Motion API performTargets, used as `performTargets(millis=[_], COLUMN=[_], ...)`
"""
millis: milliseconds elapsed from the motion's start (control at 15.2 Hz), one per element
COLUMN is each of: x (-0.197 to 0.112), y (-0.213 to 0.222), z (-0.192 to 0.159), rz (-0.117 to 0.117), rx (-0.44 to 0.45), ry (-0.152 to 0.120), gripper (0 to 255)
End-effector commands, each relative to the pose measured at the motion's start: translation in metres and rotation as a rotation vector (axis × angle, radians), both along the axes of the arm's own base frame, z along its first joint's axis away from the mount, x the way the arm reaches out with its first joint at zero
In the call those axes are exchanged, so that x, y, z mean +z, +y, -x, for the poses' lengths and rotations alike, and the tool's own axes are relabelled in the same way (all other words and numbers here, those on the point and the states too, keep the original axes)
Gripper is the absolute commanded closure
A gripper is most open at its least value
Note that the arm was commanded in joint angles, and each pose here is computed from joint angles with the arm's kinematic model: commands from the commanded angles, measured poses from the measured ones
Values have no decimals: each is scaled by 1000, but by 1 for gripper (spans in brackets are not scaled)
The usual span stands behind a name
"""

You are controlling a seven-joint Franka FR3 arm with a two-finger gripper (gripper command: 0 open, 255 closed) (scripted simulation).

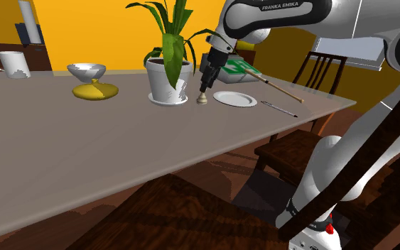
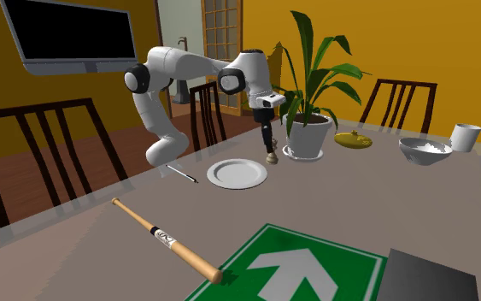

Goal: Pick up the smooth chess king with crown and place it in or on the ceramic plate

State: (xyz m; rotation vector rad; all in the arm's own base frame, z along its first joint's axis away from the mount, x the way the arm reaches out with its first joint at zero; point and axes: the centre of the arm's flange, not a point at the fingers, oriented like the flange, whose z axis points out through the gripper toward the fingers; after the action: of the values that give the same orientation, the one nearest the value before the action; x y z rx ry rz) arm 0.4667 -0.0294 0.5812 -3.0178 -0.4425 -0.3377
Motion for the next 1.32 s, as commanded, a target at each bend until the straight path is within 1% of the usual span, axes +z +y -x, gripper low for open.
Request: performTargets(millis=[0, 132, 198, 792, 1254], x=[0, 0, 0, 0, 37], y=[0, 0, 0, 0, 0], z=[0, 0, 0, 0, 0], rz=[0, 0, 0, 0, 0], rx=[0, 0, 0, 0, 0], ry=[0, 0, 0, 0, 0], gripper=[0, 0, 255, 255, 255])
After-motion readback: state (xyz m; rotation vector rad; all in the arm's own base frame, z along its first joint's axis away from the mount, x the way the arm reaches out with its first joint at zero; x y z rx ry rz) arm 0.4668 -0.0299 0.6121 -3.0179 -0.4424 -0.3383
